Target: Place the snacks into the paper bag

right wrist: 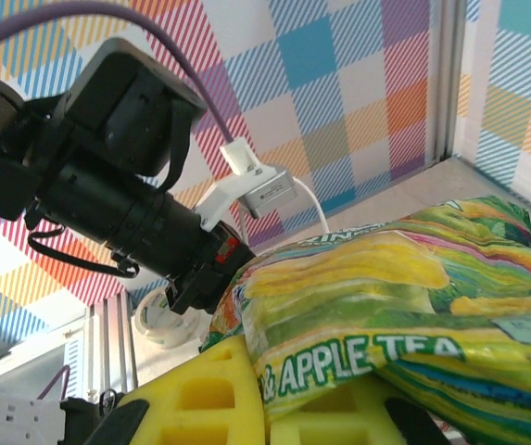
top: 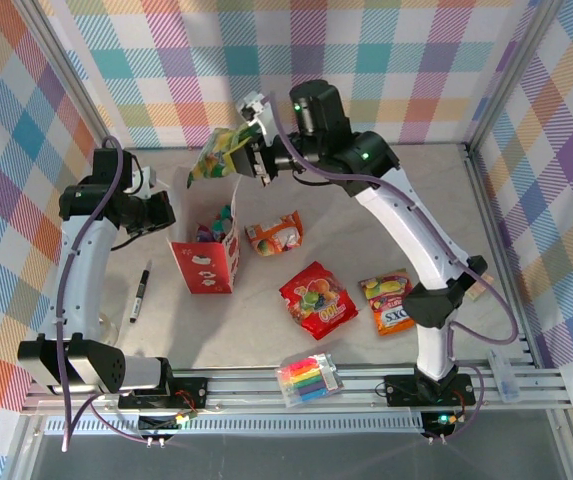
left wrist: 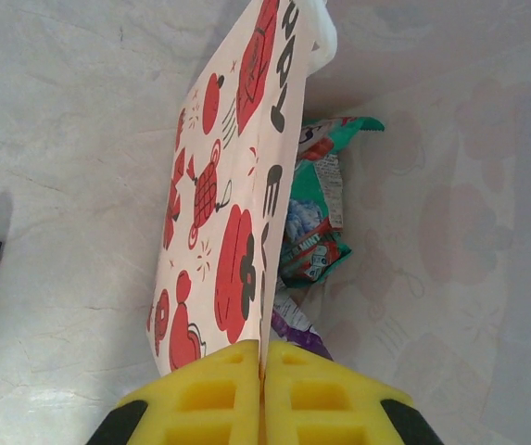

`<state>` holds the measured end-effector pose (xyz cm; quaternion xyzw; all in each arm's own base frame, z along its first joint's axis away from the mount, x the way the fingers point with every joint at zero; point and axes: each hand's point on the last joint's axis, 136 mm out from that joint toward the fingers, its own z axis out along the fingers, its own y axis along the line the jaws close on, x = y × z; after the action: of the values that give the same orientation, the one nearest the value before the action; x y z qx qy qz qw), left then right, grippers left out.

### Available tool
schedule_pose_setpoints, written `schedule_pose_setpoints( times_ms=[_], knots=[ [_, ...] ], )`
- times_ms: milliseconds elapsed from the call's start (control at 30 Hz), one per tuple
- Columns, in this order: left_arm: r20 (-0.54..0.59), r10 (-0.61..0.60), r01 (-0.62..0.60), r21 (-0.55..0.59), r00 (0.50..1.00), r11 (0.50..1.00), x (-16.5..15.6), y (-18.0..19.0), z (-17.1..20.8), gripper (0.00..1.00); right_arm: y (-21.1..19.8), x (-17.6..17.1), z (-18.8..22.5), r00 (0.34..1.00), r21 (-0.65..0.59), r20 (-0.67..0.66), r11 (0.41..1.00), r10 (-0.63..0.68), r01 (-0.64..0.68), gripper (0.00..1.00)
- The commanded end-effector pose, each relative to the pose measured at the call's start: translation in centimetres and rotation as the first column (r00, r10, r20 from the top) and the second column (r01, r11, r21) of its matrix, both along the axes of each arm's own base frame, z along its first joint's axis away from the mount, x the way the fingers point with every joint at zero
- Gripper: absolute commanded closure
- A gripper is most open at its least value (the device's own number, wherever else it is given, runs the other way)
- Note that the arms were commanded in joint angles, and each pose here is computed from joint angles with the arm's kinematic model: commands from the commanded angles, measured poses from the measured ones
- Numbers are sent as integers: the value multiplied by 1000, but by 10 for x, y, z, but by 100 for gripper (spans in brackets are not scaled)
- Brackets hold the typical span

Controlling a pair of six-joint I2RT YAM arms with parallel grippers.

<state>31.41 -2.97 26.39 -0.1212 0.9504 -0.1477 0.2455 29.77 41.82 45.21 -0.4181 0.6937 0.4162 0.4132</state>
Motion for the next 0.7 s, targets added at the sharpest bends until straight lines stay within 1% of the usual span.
schedule_pose_setpoints(
  times_ms=[0,200,367,667],
  knots=[
    [13,-5,5,0,1000,1000,-7,2,3,96,6,-12,15,994,23,84,997,77,-79,100],
    [-6,-6,6,-3,1000,1000,-9,2,-3,96,14,-9,-3,993,-37,91,997,78,-75,100],
    [-9,-5,5,-1,1000,1000,-10,2,-5,95,23,-11,-20,985,-100,138,991,100,-87,100],
    [-13,-9,9,-6,1000,1000,-12,1,-6,95,35,-12,-52,991,-164,73,981,115,-102,100]
  ],
)
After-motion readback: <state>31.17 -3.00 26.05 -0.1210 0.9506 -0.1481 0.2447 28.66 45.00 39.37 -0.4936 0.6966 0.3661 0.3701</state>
